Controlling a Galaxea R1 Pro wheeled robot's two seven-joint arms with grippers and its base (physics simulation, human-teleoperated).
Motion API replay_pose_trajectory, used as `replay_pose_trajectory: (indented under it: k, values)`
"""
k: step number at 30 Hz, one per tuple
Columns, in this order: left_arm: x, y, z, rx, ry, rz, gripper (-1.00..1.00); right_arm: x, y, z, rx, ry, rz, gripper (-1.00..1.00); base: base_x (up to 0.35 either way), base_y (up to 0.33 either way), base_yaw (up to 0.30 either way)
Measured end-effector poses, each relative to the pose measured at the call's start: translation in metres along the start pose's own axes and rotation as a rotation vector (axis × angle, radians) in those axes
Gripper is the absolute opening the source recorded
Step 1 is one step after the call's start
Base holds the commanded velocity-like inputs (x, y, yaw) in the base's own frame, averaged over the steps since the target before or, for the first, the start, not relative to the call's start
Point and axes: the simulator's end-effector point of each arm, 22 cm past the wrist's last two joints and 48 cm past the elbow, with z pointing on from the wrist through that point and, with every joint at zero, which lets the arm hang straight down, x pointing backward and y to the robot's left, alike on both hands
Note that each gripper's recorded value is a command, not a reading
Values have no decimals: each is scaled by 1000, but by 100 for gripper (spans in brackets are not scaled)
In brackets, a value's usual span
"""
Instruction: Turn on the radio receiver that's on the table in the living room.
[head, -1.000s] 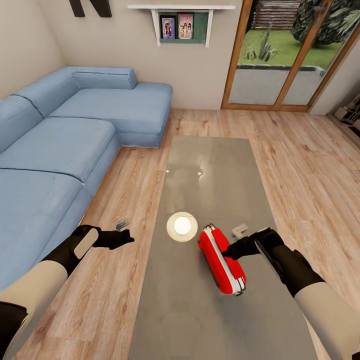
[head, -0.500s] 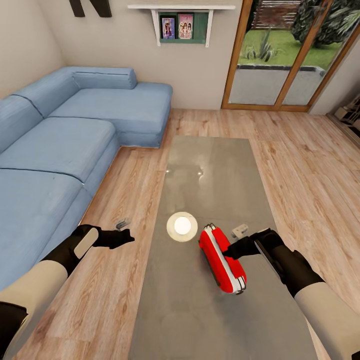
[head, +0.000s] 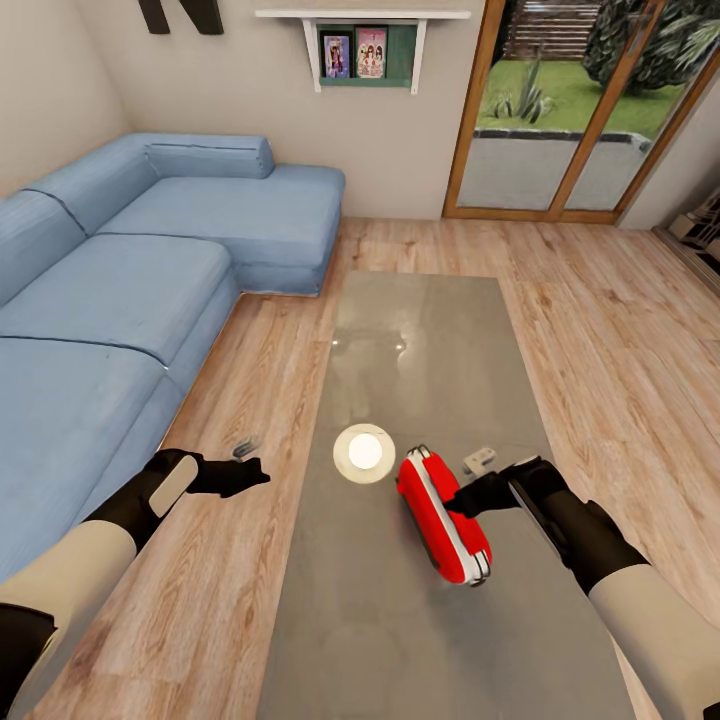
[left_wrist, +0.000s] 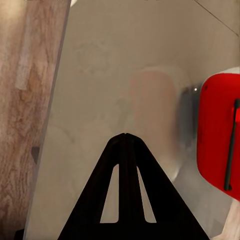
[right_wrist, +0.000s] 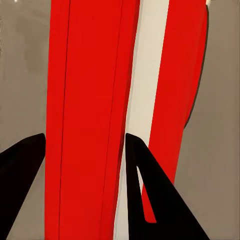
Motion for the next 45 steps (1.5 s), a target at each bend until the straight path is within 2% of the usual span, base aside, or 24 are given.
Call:
replay_pose_trajectory:
  k: [6, 9, 13, 38, 39, 40, 45]
  values:
    - [0, 0, 0, 0, 0, 0, -100, -10, -4, 1, 18, -50, -28, -100, 0, 0, 0]
    - [0, 0, 0, 0, 0, 0, -100, -2, -8, 8, 22, -42, -13, -100, 0, 0, 0]
    - [0, 0, -1, 0, -1, 0, -100, -4, -9, 11, 17, -73, -11, -100, 0, 0, 0]
    - [-1, -1, -1, 2, -2, 1, -100, -4, -8, 12, 23, -71, -7, -100, 0, 0, 0]
    - [-1, -1, -1, 2, -2, 2, -100, -5, -7, 12, 24, -70, -9, 100, 0, 0, 0]
    - [-1, -1, 0, 2, -1, 1, -100, 10, -8, 22, 18, -47, 6, 100, 0, 0, 0]
    - [-1, -1, 0, 2, -2, 1, -100, 9, -4, 24, 11, -48, 8, 100, 0, 0, 0]
